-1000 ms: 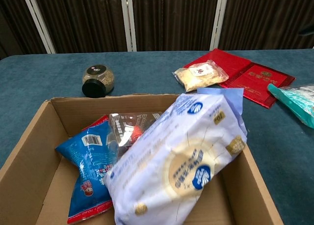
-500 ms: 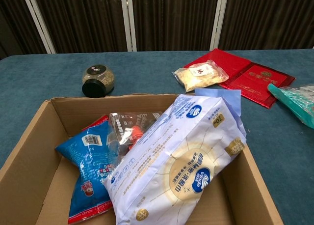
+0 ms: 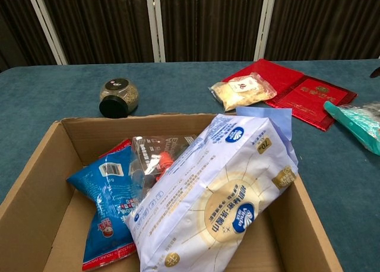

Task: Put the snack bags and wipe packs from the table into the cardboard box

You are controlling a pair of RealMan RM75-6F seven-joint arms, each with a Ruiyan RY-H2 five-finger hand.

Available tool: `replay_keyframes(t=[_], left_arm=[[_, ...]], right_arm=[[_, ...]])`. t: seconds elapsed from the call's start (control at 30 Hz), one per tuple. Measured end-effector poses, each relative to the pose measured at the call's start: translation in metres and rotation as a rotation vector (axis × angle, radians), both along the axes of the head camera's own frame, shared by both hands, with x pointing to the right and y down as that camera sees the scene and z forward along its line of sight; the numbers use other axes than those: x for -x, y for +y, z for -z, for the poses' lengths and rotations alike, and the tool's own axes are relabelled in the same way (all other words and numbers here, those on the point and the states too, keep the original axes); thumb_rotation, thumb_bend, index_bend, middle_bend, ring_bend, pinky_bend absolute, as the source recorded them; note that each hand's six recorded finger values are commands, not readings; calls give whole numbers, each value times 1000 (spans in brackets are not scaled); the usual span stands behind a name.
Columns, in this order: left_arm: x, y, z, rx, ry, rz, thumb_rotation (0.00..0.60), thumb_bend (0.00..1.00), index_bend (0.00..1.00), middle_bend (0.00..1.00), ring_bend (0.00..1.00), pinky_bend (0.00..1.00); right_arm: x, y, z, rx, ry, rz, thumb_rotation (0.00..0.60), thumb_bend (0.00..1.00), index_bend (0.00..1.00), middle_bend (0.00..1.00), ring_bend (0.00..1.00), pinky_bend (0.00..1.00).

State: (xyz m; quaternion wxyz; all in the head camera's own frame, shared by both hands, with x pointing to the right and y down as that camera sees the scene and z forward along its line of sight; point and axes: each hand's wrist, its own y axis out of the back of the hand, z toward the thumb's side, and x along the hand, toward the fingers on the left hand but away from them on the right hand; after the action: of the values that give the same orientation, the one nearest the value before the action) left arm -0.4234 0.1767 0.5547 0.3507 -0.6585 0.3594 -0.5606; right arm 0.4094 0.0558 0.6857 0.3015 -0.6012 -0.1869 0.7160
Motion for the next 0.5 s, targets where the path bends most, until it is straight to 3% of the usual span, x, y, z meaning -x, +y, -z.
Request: replay_keyframes(t=[0.3,0.5], left_arm=[[2,0,-3,9,0,6,600,0,0,0,0,0],[0,0,-4,11,-1,3,600,0,0,0,0,0]], right_arm=[[2,6,-26,78,-11,78,600,25,0,0,0,35],[-4,14,-38,80,-26,75,600,25,0,0,0,35]])
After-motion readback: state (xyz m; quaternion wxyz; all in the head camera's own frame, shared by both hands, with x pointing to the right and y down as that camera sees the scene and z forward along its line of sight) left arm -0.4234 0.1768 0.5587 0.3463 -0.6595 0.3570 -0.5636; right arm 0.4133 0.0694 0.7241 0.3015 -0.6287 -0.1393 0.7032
